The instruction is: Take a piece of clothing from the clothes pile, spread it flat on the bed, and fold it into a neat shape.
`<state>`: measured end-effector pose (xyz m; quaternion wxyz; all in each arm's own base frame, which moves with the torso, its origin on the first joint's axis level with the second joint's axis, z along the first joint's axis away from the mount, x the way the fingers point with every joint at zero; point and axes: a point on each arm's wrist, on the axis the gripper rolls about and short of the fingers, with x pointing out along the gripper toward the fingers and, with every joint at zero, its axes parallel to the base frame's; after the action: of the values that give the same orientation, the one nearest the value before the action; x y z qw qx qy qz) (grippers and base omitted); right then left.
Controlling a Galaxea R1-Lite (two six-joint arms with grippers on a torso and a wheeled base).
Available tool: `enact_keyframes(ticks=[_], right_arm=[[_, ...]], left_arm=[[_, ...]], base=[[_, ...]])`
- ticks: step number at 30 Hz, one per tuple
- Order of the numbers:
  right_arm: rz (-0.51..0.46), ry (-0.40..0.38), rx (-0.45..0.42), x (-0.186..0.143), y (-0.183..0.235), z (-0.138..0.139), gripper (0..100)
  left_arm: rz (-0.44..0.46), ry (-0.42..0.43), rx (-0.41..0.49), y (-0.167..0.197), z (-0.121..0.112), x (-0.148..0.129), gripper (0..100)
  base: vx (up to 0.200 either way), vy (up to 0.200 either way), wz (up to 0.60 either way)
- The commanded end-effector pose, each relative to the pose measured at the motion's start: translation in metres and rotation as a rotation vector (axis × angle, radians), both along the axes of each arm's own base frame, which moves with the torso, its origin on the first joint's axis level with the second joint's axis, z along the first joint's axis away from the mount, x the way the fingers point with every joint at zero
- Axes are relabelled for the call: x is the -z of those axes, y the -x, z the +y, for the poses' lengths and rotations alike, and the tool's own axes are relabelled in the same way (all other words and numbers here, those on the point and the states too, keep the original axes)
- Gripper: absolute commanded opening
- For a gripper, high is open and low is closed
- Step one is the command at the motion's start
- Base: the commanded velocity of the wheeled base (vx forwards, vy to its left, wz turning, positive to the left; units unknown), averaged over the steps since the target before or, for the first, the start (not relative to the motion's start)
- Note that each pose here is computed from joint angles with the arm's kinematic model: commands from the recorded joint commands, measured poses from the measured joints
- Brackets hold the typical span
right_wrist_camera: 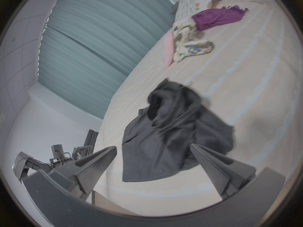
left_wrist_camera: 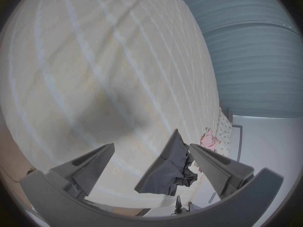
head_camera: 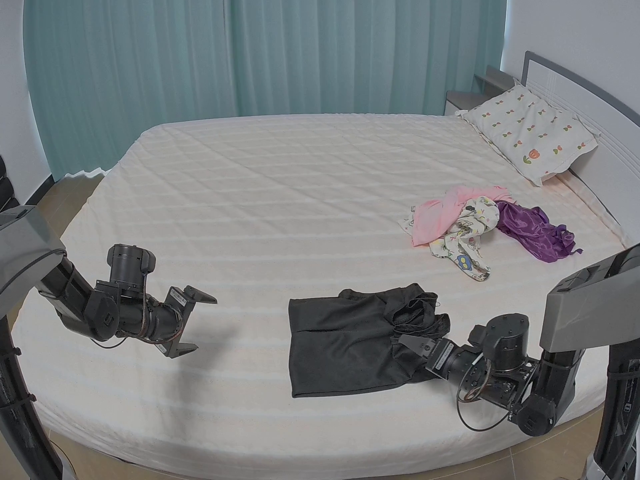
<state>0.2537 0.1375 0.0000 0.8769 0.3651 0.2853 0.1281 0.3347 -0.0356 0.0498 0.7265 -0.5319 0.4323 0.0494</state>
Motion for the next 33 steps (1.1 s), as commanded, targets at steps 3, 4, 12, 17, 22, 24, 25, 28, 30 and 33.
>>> enact_keyframes(ticks=[3,4,12,17,22,24,25,28,30,33], right_arm=[[0.000,0.002,-0.063,0.005,-0.023,0.037,100],[0.000,0.002,-0.065,0.006,-0.023,0.038,100],[0.003,0.003,-0.069,0.031,-0.053,0.059,100],[0.027,0.035,-0.010,0.043,-0.056,0.048,100],[-0.005,0.070,0.094,0.026,-0.059,0.024,100],[-0.013,0.079,0.123,0.019,-0.059,0.011,100],[-0.017,0.078,0.133,0.016,-0.058,0.007,100],[0.000,0.088,0.151,0.009,-0.047,-0.005,100],[0.017,0.098,0.161,0.009,-0.041,-0.012,100],[0.053,0.118,0.169,0.011,-0.031,-0.019,100]], left_arm=[[-0.011,0.001,-0.005,-0.001,0.000,0.001,100],[-0.011,0.001,-0.005,-0.001,0.000,0.001,100],[-0.012,-0.003,-0.003,-0.001,0.000,0.002,100],[-0.011,-0.002,-0.004,0.000,0.000,0.002,100],[-0.004,-0.003,-0.003,0.003,0.001,0.003,100],[-0.013,-0.003,-0.003,0.002,0.001,0.003,100],[-0.012,-0.004,-0.004,0.003,0.001,0.003,100],[-0.012,-0.004,-0.004,0.002,0.001,0.003,100],[-0.012,-0.004,-0.004,0.002,0.001,0.003,100],[-0.016,-0.003,-0.004,0.002,0.001,0.003,100]], base=[[0.000,0.000,0.00],[0.000,0.000,0.00],[0.000,0.000,0.00],[0.000,0.000,0.00],[0.000,0.000,0.00],[0.000,0.000,0.00],[0.000,0.000,0.00],[0.000,0.000,0.00],[0.000,0.000,0.00],[0.000,0.000,0.00]])
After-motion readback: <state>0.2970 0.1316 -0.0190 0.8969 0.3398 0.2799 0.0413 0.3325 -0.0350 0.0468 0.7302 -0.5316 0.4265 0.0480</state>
